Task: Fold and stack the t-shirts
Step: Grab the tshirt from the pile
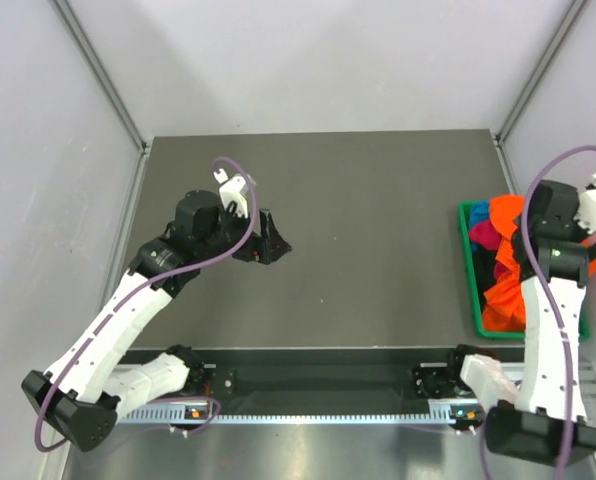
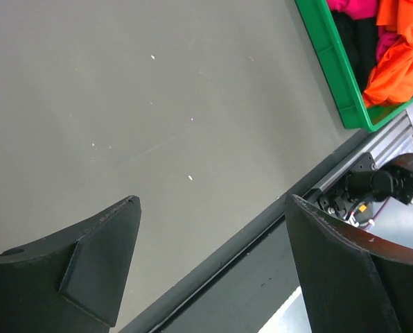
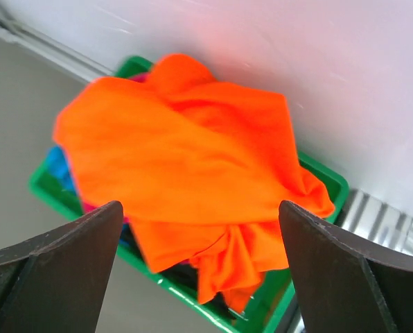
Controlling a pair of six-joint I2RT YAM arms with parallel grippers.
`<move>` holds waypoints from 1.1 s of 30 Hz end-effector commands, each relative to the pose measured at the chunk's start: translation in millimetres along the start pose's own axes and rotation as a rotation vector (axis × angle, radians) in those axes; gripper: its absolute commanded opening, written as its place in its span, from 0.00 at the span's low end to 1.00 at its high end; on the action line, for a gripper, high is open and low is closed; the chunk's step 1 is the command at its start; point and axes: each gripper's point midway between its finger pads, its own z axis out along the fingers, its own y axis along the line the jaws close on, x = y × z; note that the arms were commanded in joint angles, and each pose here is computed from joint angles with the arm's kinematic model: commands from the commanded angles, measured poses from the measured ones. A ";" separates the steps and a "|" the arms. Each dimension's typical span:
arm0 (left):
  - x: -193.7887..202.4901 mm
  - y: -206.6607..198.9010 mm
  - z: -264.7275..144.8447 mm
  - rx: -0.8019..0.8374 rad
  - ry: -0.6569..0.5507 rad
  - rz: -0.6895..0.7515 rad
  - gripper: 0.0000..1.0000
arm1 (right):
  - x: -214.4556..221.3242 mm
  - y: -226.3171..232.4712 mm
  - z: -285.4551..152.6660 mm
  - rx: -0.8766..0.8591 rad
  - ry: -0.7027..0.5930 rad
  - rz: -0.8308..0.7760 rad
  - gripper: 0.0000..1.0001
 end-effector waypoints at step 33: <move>0.7 -0.3 10.0 0.002 -0.005 -0.083 0.85 | -62.4 12.2 29.8 -0.225 0.078 0.132 0.03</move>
